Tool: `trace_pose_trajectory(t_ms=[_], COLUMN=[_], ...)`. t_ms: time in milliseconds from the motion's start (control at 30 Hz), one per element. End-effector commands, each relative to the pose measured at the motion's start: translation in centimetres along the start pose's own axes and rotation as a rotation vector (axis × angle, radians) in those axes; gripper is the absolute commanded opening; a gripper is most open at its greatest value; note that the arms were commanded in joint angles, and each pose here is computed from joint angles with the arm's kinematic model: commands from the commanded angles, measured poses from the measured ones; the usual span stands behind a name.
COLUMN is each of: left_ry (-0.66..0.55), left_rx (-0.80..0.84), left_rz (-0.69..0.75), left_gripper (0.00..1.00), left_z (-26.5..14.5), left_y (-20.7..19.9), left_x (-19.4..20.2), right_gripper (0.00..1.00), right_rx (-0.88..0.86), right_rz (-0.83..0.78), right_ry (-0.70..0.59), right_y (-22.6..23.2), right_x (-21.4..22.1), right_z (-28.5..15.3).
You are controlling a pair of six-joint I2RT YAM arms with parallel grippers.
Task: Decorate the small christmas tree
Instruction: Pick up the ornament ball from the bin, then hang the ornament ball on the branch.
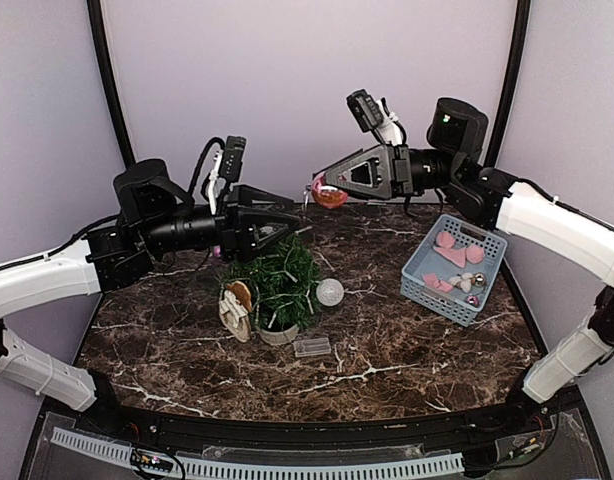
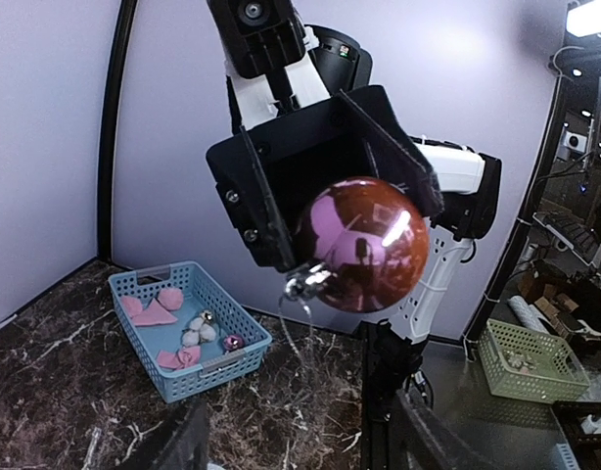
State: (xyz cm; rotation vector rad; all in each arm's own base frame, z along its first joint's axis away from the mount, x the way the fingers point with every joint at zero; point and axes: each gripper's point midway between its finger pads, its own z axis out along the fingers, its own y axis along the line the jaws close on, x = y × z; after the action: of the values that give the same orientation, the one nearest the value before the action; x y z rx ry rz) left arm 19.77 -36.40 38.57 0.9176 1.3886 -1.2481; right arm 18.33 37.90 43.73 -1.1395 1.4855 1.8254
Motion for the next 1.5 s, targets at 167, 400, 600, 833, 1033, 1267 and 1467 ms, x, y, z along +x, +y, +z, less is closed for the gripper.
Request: trace_pose_trajectory(t_ms=[167,400,600,833,1033,1267,1467], left_ry=[-0.04,-0.027,-0.031,-0.036,-0.037,0.072,0.191], left_rx=[0.064,0.082,0.086,0.084,0.042,-0.014,-0.033], left_rz=[0.028,0.04,0.049,0.054,0.059,0.01,-0.087], left_gripper=[0.44,0.33,0.15,0.02,0.0,0.0,0.02], left_z=[0.3,1.2,1.4,1.2,0.6,-0.3,-1.0], left_y=[-1.5,-1.5,-1.6,-1.7,-1.4,-0.7,-0.5], left_x=[-1.9,-1.9,-2.0,-2.1,-2.1,0.5,4.2], right_gripper=[0.47,0.47,0.47,0.46,0.46,0.46,0.45], right_rx=[-0.096,-0.088,-0.075,-0.047,0.001,0.096,0.115], right_rz=[-0.063,-0.052,-0.045,-0.044,-0.039,0.045,0.139], right_ry=[0.022,0.032,0.039,0.041,0.04,0.024,-0.002], right_y=[2.5,1.9,1.5,1.0,0.4,-1.7,-2.7], right_x=[-0.4,0.1,0.4,0.7,1.1,3.8,6.6], right_z=[0.7,0.8,0.8,0.8,0.5,-0.2,0.0])
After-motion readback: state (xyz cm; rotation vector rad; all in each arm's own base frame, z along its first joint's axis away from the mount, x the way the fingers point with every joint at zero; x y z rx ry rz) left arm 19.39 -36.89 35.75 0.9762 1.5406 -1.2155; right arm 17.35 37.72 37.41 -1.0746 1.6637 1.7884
